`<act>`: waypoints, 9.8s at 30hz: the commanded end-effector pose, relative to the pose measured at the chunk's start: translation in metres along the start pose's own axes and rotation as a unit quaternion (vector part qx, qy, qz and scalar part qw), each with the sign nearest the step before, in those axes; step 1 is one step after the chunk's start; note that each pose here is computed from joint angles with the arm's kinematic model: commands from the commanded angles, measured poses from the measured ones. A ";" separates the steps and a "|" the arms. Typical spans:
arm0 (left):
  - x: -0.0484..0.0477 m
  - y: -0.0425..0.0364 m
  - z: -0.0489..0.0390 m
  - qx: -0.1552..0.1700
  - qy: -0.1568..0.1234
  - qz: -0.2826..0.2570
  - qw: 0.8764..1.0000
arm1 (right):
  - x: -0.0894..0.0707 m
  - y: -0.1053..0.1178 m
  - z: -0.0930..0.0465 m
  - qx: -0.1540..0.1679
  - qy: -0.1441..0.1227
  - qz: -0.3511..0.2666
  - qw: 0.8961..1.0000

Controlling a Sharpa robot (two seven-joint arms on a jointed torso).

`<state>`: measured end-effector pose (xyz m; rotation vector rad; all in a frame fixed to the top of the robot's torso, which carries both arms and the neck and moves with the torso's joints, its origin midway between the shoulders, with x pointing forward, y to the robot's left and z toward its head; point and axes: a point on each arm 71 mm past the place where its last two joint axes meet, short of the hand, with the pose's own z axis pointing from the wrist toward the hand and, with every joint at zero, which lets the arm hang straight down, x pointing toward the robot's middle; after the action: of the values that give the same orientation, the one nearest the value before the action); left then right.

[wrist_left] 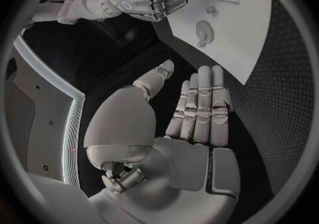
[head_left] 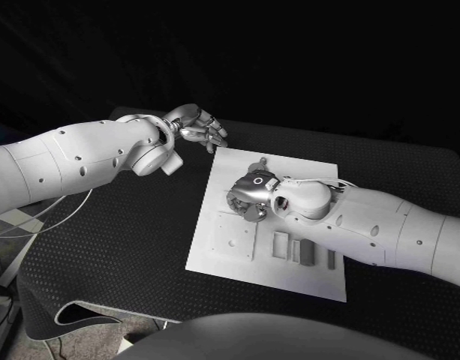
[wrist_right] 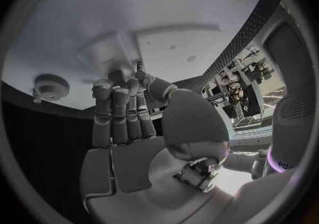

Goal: Assemble the parts on the task board

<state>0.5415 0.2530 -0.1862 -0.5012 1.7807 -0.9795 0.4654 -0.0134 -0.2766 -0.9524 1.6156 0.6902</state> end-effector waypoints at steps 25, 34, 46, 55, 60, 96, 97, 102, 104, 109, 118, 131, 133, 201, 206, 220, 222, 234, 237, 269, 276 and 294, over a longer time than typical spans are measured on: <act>0.0000 -0.0007 -0.0004 0.001 0.007 0.001 1.000 | -0.004 -0.003 -0.008 0.013 -0.014 0.027 0.999; 0.0006 -0.0012 0.0001 0.002 0.008 0.001 1.000 | -0.002 -0.001 -0.004 0.011 0.011 0.027 1.000; 0.0012 -0.0015 0.0006 0.002 0.008 0.001 1.000 | -0.002 -0.002 -0.004 -0.011 0.018 0.011 1.000; 0.0008 -0.0010 0.0005 0.001 0.009 0.001 1.000 | -0.010 0.003 -0.005 -0.049 -0.009 0.026 0.998; 0.0012 -0.0011 0.0007 0.001 0.010 0.001 1.000 | -0.012 0.002 -0.005 -0.063 -0.021 0.032 0.997; 0.0035 -0.0030 0.0027 0.002 0.012 0.001 1.000 | -0.004 -0.009 0.003 -0.063 0.035 -0.017 0.997; 0.0034 -0.0029 0.0027 0.002 0.012 0.001 1.000 | -0.003 -0.009 0.003 -0.063 0.035 -0.016 0.997; 0.0041 -0.0035 0.0030 0.003 0.013 0.001 1.000 | 0.001 -0.008 0.003 -0.061 0.040 -0.016 0.997; 0.0042 -0.0036 0.0031 0.003 0.013 0.001 1.000 | 0.002 -0.009 0.003 -0.061 0.042 -0.015 0.997; 0.0034 -0.0030 0.0021 0.002 0.012 0.001 1.000 | 0.003 -0.008 0.002 -0.062 0.043 -0.014 0.997; 0.0043 -0.0039 0.0026 0.003 0.013 0.001 1.000 | 0.006 -0.006 0.004 -0.064 0.045 -0.012 0.997; 0.0045 -0.0048 0.0028 0.004 0.014 0.001 1.000 | 0.012 -0.006 0.003 -0.067 0.056 -0.003 0.996; 0.0049 -0.0051 0.0030 0.005 0.015 0.001 1.000 | 0.014 -0.007 0.003 -0.066 0.057 -0.003 0.996; 0.0009 -0.0036 0.0017 0.000 0.012 0.003 1.000 | 0.008 -0.013 -0.005 -0.051 0.010 0.028 0.998; 0.0010 -0.0037 0.0017 0.001 0.012 0.003 1.000 | 0.011 -0.017 -0.004 -0.042 0.030 0.025 0.998; 0.0005 -0.0032 0.0015 0.000 0.012 0.003 1.000 | 0.011 -0.021 -0.008 -0.028 0.029 0.002 0.999; 0.0004 -0.0031 0.0015 0.000 0.012 0.003 1.000 | 0.011 -0.022 -0.008 -0.027 0.030 0.001 0.999; 0.0007 -0.0032 0.0023 0.000 0.012 0.003 1.000 | 0.010 -0.024 -0.009 -0.024 0.036 -0.004 0.999; 0.0008 -0.0033 0.0023 0.000 0.012 0.003 1.000 | 0.011 -0.025 -0.009 -0.026 0.039 -0.003 0.999; 0.0018 -0.0034 0.0027 -0.002 0.015 0.004 1.000 | 0.011 -0.015 -0.007 -0.059 0.045 0.013 0.997; 0.0017 -0.0033 0.0027 -0.002 0.015 0.004 1.000 | 0.013 -0.018 -0.007 -0.045 0.060 -0.004 0.997; 0.0010 -0.0026 0.0023 -0.003 0.014 0.004 1.000 | 0.018 -0.024 -0.010 -0.030 0.081 -0.010 0.996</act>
<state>0.5432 0.2519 -0.1859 -0.4965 1.8046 -0.9683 0.4755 -0.0282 -0.2828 -1.0836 1.6782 0.7459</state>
